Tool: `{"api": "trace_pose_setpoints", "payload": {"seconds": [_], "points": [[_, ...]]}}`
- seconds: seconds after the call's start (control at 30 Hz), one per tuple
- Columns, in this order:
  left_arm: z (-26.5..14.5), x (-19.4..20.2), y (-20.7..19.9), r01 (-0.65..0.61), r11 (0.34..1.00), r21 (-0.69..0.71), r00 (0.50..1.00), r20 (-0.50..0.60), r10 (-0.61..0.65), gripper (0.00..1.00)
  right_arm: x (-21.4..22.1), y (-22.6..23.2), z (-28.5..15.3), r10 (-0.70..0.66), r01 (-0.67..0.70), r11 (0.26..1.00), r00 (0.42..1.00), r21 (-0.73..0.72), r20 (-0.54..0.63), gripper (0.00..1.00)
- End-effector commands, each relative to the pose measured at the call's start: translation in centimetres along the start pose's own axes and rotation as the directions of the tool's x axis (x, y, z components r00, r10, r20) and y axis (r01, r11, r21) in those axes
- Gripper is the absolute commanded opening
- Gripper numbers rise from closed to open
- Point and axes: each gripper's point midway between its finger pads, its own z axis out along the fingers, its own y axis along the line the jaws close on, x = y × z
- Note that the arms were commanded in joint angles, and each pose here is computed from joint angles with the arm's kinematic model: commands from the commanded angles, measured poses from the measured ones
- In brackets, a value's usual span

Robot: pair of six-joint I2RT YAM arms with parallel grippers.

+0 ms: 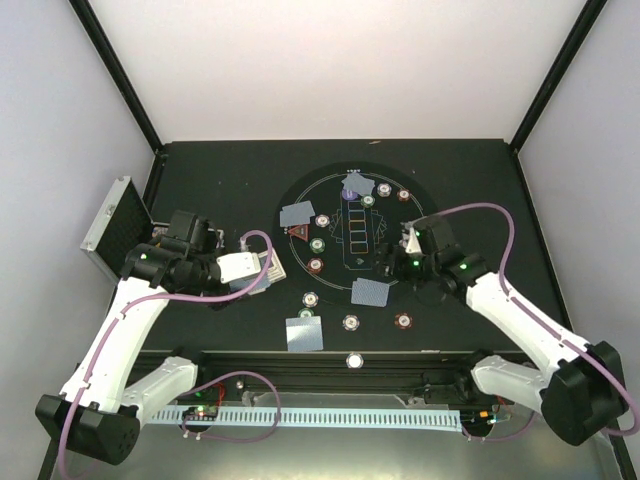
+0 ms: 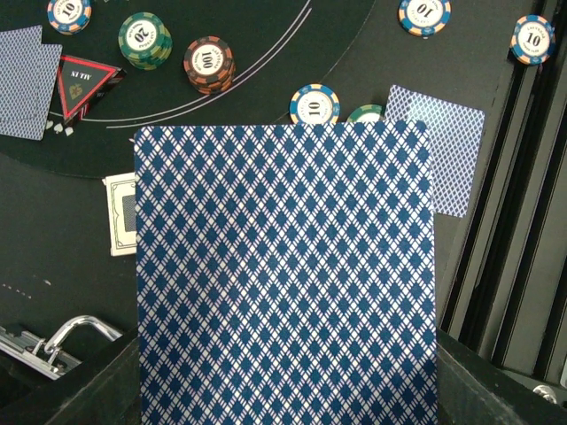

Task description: Distribute texas hold em gaming equipment

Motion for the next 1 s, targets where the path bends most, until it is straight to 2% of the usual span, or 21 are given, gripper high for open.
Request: {"api": "trace_pose_setpoints", "payload": {"seconds": [0.0, 0.17, 0.37, 0.57, 0.97], "points": [[-1.0, -1.7, 0.1, -0.031, 0.999, -0.007, 0.997, 0.067, 0.032, 0.02, 0.9, 8.9, -0.8, -0.072, 0.055, 0.962, 0.996, -0.269, -0.055, 0.83], [-1.1, -1.9, -0.1, -0.038, 0.999, -0.006, 0.996, 0.084, 0.038, 0.01, 3.1, 17.8, -0.5, -0.172, 0.088, 0.865, 0.977, -0.495, -0.127, 0.86], [-1.2, -2.1, -0.3, -0.040, 0.999, -0.002, 0.995, 0.094, 0.040, 0.02, 6.2, 24.0, 1.4, -0.278, 0.090, 0.783, 0.936, -0.615, -0.217, 0.86], [-1.0, -1.9, -0.4, -0.045, 0.999, -0.001, 0.995, 0.087, 0.045, 0.02, 8.9, 26.4, 3.8, -0.325, 0.068, 0.760, 0.901, -0.646, -0.287, 0.85], [-1.0, -1.4, -0.7, -0.041, 0.999, 0.002, 0.996, 0.074, 0.041, 0.02, 11.0, 26.5, 7.5, -0.313, -0.014, 0.758, 0.869, -0.653, -0.382, 0.80]]}}
